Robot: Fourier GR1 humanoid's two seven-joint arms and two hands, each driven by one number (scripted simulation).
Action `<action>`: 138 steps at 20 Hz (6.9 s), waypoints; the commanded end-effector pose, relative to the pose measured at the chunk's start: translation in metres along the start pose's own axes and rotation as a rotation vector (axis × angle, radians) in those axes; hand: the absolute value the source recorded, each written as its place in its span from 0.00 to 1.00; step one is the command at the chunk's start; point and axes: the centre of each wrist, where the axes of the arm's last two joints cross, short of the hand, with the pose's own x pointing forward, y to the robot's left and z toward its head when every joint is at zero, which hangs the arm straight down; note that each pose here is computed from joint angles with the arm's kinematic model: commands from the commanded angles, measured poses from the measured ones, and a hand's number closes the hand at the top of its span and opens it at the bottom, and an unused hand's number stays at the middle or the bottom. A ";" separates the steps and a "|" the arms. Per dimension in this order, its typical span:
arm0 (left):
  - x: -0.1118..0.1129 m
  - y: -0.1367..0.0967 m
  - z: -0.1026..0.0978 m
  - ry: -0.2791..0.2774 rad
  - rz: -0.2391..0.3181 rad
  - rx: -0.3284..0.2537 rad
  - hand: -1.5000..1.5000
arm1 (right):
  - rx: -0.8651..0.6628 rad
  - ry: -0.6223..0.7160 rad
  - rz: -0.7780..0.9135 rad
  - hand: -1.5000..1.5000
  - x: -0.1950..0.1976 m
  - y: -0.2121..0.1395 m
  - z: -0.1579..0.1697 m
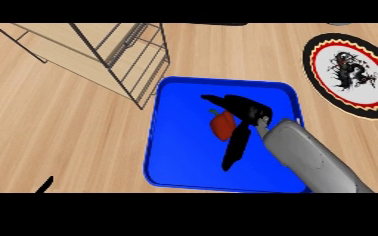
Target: Pick the bell pepper from the tray and place it in the plate
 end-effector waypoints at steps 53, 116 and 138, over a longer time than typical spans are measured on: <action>0.202 -0.004 -0.150 -0.643 0.167 -0.013 0.50 | 0.689 0.599 0.334 0.00 0.070 -0.064 -0.089; 0.160 0.030 -0.132 -0.566 0.180 0.079 0.50 | -0.844 -0.382 0.684 1.00 -0.142 -0.095 0.264; 0.200 0.009 -0.150 -0.627 0.170 -0.011 0.50 | -0.895 -0.177 0.535 1.00 -0.204 -0.157 0.179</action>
